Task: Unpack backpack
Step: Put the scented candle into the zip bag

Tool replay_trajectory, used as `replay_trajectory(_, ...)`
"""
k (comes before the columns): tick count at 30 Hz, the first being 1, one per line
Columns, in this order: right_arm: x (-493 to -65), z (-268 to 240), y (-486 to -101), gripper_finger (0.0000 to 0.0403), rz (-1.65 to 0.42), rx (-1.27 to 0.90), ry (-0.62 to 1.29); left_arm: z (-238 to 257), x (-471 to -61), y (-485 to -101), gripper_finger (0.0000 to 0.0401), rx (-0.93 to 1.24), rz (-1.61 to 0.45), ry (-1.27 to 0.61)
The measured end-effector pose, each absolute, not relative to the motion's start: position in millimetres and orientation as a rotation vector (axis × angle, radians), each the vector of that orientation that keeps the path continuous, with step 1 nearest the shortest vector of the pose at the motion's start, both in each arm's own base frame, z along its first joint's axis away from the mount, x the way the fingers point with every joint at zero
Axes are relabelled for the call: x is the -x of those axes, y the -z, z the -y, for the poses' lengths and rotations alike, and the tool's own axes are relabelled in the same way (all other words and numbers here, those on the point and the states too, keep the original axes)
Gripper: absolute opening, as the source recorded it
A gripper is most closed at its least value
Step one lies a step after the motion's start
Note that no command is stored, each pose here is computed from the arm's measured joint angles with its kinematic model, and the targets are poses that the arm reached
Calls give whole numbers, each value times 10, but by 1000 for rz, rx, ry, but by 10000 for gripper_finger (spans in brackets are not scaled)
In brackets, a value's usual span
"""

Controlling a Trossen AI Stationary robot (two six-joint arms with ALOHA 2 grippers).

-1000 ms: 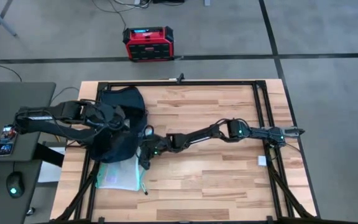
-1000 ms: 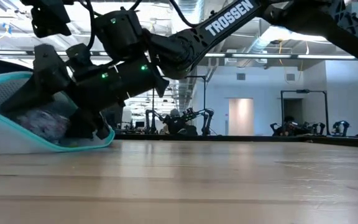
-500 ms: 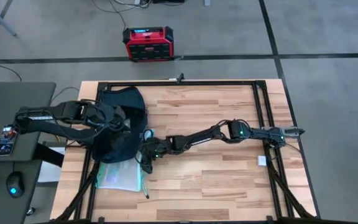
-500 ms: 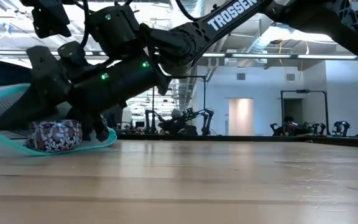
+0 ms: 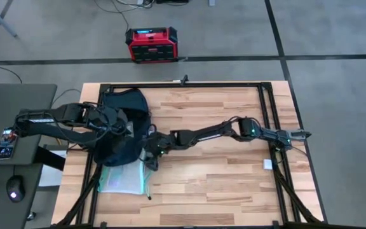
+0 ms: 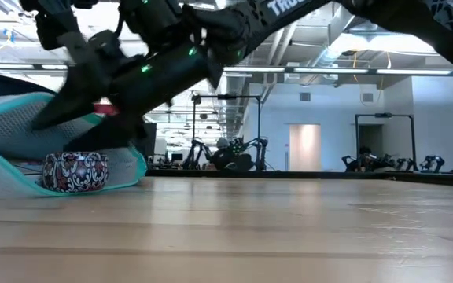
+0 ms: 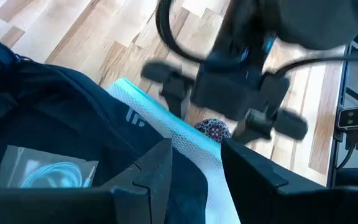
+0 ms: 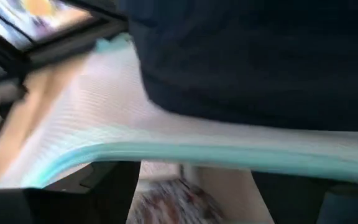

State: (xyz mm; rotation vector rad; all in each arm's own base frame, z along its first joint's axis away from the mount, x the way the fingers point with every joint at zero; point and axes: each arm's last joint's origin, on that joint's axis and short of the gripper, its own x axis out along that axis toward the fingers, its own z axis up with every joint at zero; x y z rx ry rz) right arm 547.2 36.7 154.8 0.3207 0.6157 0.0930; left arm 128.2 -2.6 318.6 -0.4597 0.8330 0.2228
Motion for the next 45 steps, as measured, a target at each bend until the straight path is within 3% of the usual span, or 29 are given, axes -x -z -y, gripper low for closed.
replay_trajectory(7, -5207, -290, -1743, 281, -865, -256, -67, 25, -1279, -3182, 125, 441, -840, -218)
replay_trajectory(13, -5025, -477, -1621, 281, -1074, -220, -79, 25, -1279, -3183, 125, 440, -839, -219)
replay_trajectory(26, -5527, -742, -1242, 281, -620, -215, -131, 24, -1280, -3183, 125, 437, -838, -219)
replay_trajectory(35, -5575, -743, -1306, 281, -545, -243, -130, 24, -1280, -3184, 125, 425, -838, -213)
replay_trajectory(45, -5462, -744, -1184, 281, -741, -312, -73, 24, -1280, -3183, 125, 423, -839, -213)
